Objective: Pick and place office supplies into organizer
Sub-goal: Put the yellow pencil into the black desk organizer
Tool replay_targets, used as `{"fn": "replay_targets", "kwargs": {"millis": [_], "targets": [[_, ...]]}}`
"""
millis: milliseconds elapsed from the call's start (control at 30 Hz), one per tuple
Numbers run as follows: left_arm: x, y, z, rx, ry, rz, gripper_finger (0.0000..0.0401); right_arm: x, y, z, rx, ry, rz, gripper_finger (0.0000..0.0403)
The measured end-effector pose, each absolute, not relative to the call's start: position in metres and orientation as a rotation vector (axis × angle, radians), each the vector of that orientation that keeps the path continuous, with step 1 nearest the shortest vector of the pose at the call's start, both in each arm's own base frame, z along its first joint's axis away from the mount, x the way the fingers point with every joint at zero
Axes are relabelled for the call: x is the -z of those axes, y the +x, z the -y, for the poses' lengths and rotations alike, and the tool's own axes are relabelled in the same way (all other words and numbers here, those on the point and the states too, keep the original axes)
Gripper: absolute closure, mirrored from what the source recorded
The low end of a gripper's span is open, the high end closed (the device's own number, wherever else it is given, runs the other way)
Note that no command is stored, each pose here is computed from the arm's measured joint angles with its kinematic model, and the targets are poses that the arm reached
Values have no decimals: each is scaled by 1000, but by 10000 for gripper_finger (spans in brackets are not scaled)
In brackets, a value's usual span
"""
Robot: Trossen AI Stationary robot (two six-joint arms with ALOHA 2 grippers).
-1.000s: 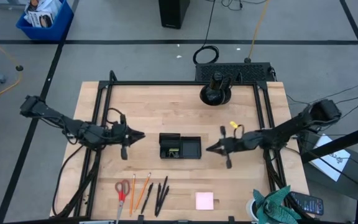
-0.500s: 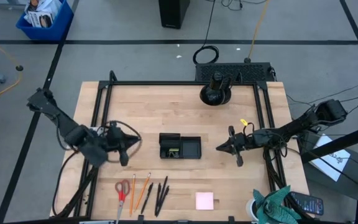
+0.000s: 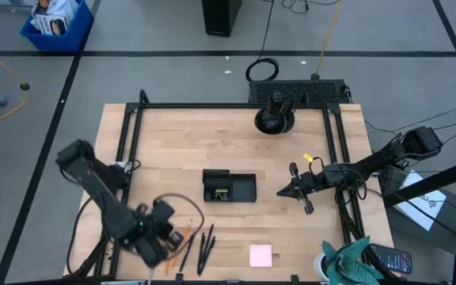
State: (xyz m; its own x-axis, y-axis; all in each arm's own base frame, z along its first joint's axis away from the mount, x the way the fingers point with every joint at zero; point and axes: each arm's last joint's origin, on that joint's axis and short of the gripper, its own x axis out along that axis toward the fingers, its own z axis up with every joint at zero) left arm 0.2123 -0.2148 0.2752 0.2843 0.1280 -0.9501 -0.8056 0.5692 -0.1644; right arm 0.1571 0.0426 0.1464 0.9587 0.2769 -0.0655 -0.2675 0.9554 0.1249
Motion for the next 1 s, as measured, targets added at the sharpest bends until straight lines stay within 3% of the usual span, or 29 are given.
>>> {"fn": "replay_targets", "kwargs": {"millis": [267,533,733,1000], "targets": [[-241,226,248,-793,-882,-1078,355,-146,157,-43,-286,180,-94,403],[-221,257,233,-823,-805,-1104,354,-148,157,-43,-303,210,-81,403],[-222,275,213,-832,-812,-1109,354,-152,156,-46,-418,203,-49,403],[-219,289,198,-776,-810,-1167,353,-151,156,-47,-423,194,-58,403]]}}
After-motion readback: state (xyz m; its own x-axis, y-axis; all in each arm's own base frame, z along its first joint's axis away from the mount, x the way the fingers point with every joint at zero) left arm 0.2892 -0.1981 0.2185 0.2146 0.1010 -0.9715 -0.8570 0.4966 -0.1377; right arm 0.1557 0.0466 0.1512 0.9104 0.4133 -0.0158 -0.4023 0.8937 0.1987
